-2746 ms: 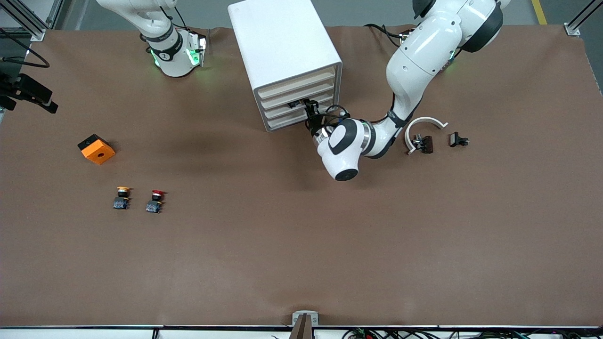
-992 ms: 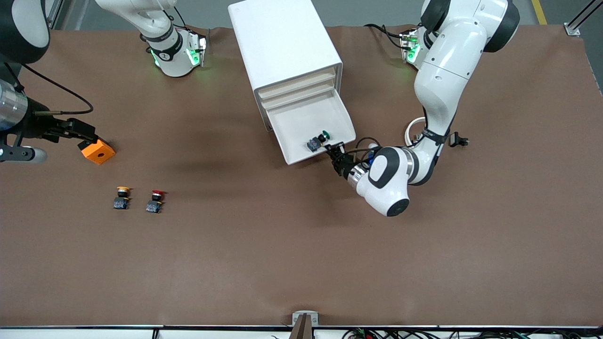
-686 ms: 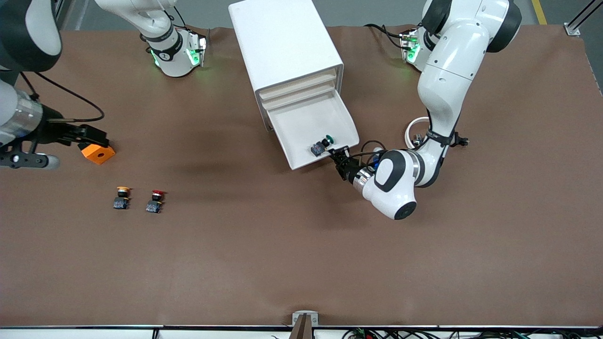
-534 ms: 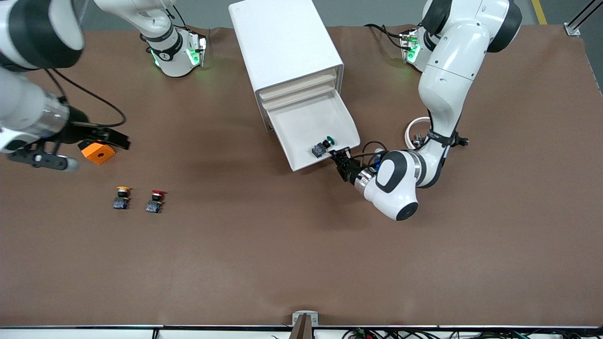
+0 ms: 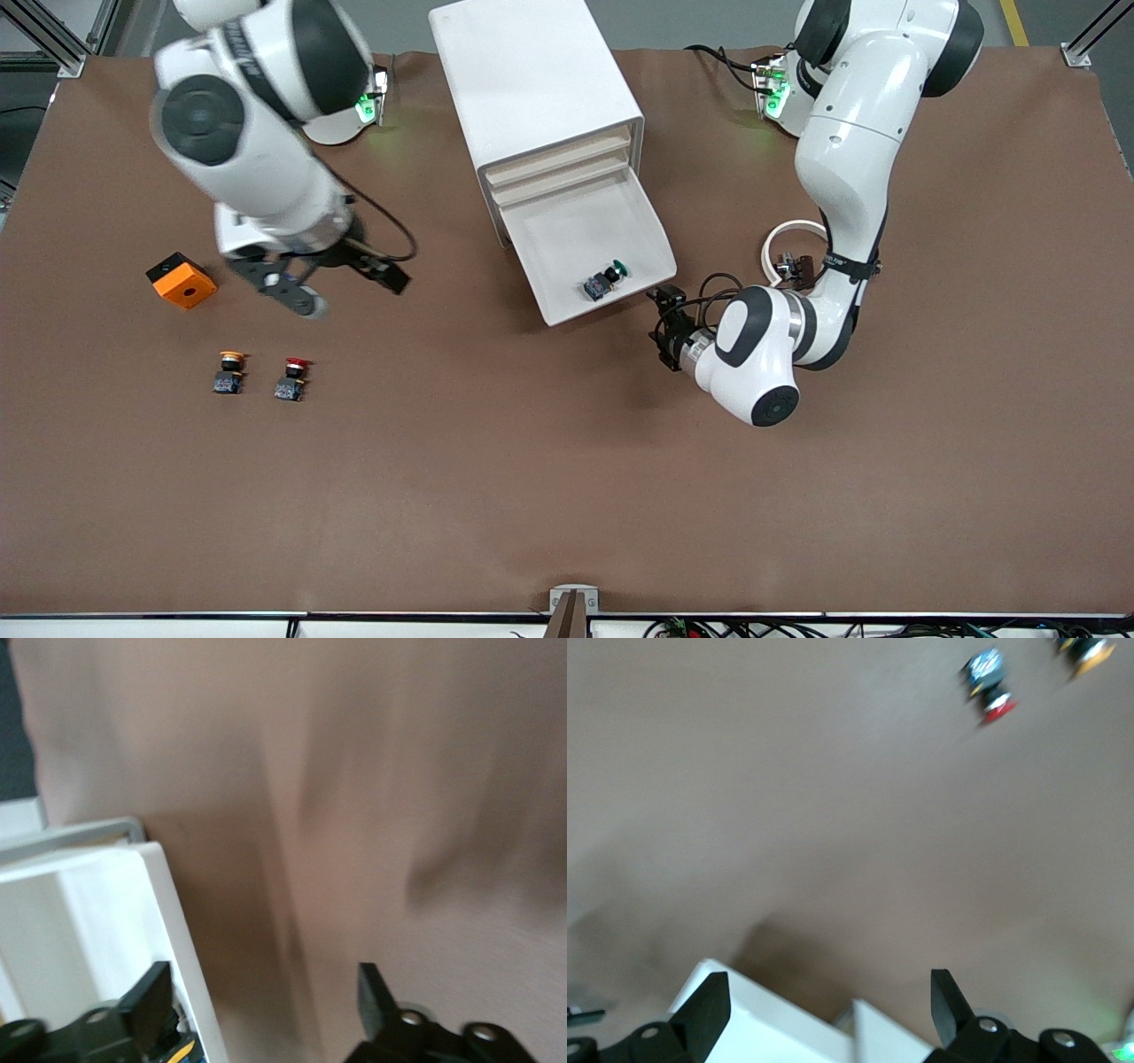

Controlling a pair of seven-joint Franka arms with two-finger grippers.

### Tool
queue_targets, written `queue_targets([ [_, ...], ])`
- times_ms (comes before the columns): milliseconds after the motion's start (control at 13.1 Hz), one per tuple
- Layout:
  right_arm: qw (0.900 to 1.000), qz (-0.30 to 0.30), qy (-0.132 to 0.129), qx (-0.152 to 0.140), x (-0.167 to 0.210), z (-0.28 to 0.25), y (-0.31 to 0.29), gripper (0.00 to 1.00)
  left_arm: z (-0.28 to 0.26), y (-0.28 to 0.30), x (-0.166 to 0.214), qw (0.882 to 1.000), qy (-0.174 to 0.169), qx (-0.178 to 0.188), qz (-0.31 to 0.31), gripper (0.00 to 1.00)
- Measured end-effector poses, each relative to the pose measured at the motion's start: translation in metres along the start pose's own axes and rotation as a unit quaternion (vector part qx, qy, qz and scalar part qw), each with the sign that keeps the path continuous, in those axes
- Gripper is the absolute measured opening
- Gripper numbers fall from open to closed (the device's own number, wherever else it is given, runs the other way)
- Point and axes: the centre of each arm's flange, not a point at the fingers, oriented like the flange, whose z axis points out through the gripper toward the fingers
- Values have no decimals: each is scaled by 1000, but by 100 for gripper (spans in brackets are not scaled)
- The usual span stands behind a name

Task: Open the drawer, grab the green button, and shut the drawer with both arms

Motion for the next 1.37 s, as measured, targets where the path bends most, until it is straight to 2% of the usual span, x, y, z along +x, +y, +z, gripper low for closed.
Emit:
queue_targets([
  [76,1000,16,3,3,-24,16,-20,100,-9,-6,-6,1000,16,-17,10,100],
  [229,1000,29,6,-3,-67,55,-53,100,-33,-20,-13,998,25,-44,23,100],
  [458,998,64,11,3,-95,105,-84,100,-92,-37,-4,993,35,-101,40,100],
  [686,996,86,14,-1,-122,147,-119,100,-158,-74,5,973,96,-175,112,100],
  [839,996,83,16,-4,-140,175,-140,100,-194,-105,5,948,135,-205,202,100],
  [992,997,80,19,7,-147,197,-153,100,-228,-127,18,908,166,-213,319,100],
  [1144,997,76,20,6,-152,211,-157,100,-263,-133,52,864,187,-211,416,100],
  [1297,997,77,20,4,-162,219,-160,100,-287,-130,85,826,216,-203,480,100],
  [1373,996,83,20,10,-167,221,-162,100,-291,-129,93,812,227,-197,501,100],
])
